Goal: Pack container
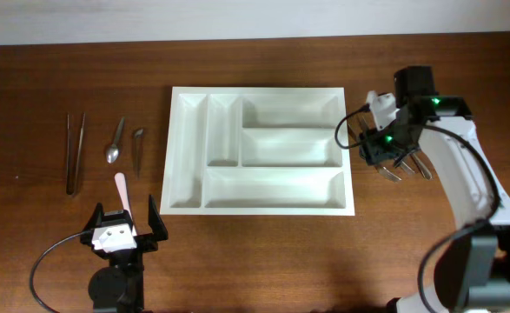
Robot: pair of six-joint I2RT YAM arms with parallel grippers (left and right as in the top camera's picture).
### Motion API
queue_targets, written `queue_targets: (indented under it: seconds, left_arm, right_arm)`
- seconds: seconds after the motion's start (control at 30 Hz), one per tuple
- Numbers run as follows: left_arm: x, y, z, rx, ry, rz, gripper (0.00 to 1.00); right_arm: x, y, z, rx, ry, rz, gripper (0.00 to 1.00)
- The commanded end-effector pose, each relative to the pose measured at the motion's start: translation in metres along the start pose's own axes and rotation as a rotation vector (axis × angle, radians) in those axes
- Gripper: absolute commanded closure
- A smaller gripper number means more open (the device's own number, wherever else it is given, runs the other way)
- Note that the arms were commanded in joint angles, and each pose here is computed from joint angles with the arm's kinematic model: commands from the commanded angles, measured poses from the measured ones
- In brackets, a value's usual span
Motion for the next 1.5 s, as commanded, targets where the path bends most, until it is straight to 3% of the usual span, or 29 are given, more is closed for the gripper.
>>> queue_targets:
  seconds: [0.0, 0.17, 0.47, 1.47]
  left_arm:
    - [0.002, -0.001, 0.0, 0.009, -0.001, 0.015, 0.01]
    - [0.002, -0.001, 0.0, 0.009, -0.001, 0.015, 0.01]
    - [0.002, -0.001, 0.0, 0.009, -0.001, 0.015, 0.01]
    - [0.002, -0.001, 0.0, 0.009, -0.001, 0.015, 0.01]
  right_arm:
    - [-0.002, -0.007, 0.008, 0.015, 0.024, -0.033, 0.45]
    - [-0.005, -0.018, 0.019, 0.065, 0.039, -0.04, 0.46]
    - [-0.017, -0.038, 0.034, 0.106, -0.005, -0.074, 0.59]
    - [0.002, -0.042, 0.09, -0.008, 0.092, -0.026, 0.65]
Point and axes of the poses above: each gripper's point midway between its finger pads, its own z axis out along the fingers, its own y axis along the line the jaws close on, x = y × z, the point moved 2 cm from there along -z, back along the fingers, and after that the axes turned 6 degrees about -z, right-handed, at the moved point
